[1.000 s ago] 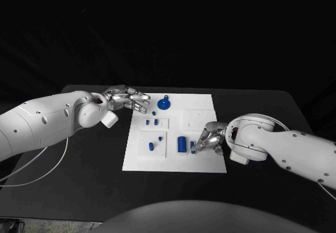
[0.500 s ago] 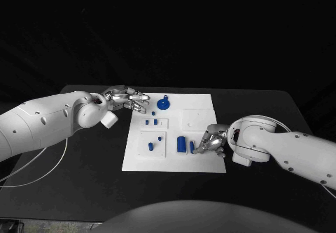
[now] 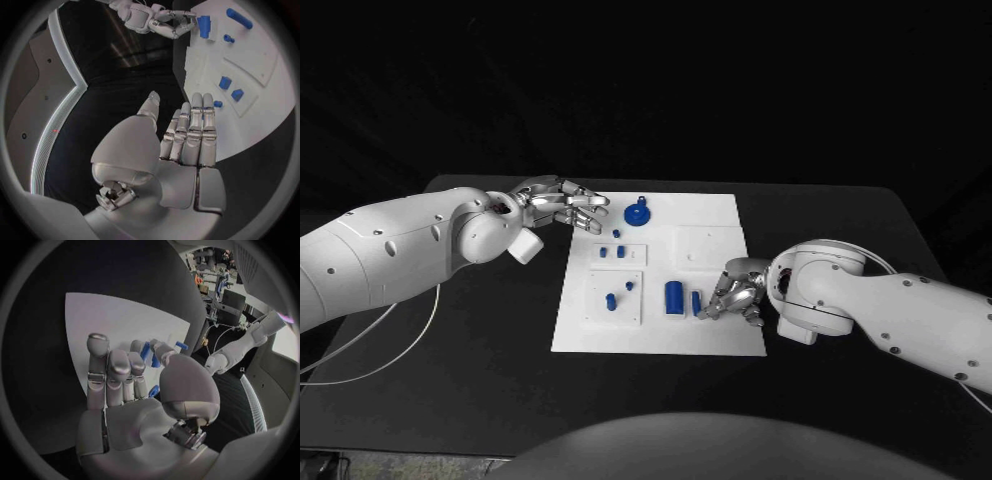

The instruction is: Assemble the parts on the task board

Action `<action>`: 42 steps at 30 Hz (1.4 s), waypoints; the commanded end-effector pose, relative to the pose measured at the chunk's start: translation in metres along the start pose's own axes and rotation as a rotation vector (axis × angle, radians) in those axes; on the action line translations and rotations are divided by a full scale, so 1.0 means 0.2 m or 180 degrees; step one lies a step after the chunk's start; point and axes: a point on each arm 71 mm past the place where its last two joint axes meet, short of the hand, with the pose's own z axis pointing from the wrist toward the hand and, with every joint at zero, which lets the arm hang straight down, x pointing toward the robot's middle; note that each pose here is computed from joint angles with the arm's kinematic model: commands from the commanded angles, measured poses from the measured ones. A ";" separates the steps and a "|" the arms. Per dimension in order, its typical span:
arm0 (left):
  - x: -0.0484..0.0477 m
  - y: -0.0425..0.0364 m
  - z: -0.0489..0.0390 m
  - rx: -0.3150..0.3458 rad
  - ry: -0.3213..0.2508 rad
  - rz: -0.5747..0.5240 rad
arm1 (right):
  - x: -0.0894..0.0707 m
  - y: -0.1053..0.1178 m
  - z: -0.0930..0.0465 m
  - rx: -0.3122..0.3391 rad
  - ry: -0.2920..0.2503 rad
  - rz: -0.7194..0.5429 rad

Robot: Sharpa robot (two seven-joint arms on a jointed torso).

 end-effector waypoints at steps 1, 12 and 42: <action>0.012 -0.004 0.003 0.0033 0.0044 -0.0010 | -0.01 0.00 0.01 0.0025 -0.0062 -0.0038; 0.012 -0.004 0.003 0.0034 0.0046 -0.0010 | -0.02 -0.01 0.05 0.0070 -0.0135 -0.0034; 0.012 -0.003 0.002 0.0033 0.0047 -0.0010 | -0.01 0.00 0.10 0.0069 -0.0080 0.0025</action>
